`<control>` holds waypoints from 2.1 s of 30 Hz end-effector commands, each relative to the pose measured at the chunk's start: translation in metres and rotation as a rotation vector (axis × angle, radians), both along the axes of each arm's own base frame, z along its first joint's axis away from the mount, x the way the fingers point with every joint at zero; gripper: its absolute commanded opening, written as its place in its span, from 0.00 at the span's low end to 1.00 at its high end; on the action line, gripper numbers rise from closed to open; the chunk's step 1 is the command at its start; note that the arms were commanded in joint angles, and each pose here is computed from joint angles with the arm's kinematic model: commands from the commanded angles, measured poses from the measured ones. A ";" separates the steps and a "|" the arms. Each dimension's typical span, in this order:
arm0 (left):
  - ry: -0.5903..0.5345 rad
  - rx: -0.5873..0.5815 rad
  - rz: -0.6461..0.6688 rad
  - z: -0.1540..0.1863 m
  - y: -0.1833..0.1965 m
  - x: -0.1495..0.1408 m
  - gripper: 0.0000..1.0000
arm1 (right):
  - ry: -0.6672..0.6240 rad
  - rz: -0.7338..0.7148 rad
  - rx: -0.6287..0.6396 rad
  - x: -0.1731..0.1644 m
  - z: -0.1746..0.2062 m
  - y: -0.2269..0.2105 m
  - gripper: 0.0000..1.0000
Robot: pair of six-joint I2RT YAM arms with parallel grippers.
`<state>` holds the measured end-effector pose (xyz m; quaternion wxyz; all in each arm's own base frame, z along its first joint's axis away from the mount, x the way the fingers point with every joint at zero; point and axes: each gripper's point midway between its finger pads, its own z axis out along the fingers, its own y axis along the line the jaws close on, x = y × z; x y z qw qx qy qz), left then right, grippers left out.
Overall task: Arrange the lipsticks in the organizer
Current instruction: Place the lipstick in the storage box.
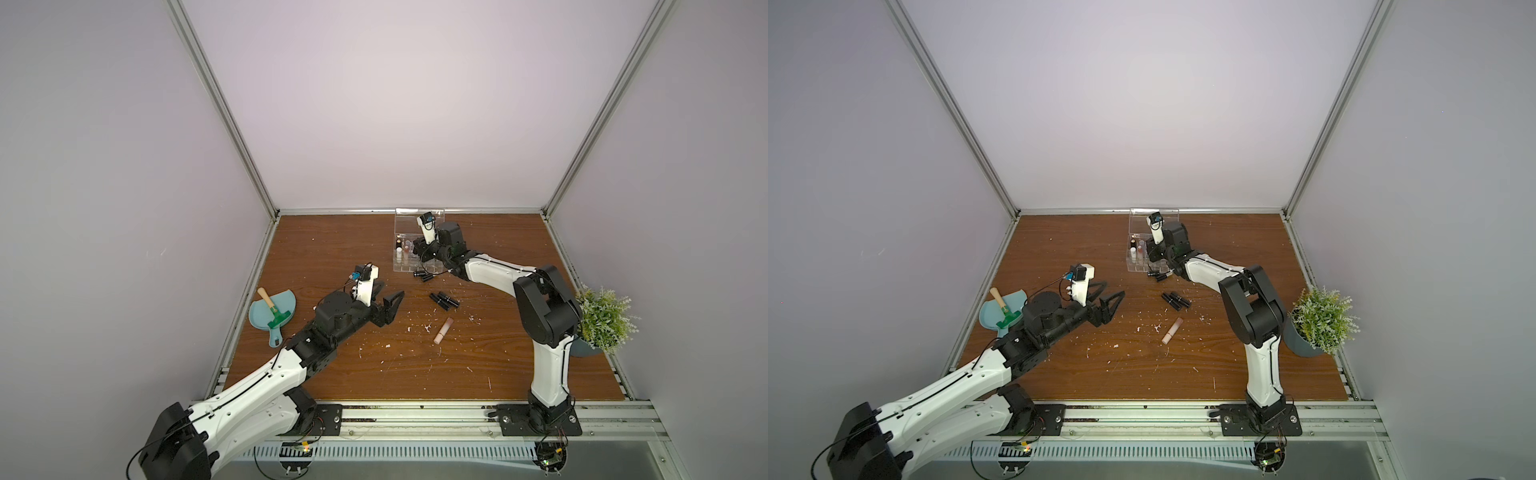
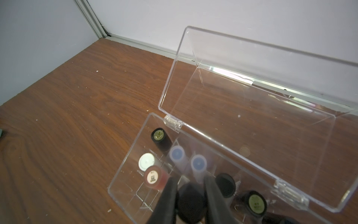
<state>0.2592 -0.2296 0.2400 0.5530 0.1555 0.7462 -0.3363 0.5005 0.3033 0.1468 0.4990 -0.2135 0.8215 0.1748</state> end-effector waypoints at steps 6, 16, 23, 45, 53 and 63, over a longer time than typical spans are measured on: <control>-0.005 -0.016 0.010 0.004 0.002 0.002 0.74 | -0.041 0.007 0.009 0.010 0.013 0.008 0.34; 0.004 -0.006 0.000 0.002 -0.001 0.003 0.74 | -0.053 0.000 0.020 0.003 0.023 0.003 0.51; 0.014 -0.003 -0.007 0.001 -0.002 0.003 0.74 | -0.047 0.004 0.023 0.003 0.024 0.004 0.49; 0.008 -0.003 -0.004 0.004 -0.001 0.003 0.73 | -0.147 -0.024 0.092 -0.021 0.078 -0.014 0.16; 0.004 -0.006 -0.006 0.006 -0.002 0.003 0.72 | -0.109 -0.062 0.070 -0.055 0.087 -0.044 0.10; 0.001 -0.013 -0.013 0.010 -0.003 0.002 0.72 | 0.066 0.042 0.119 -0.063 0.037 -0.028 0.08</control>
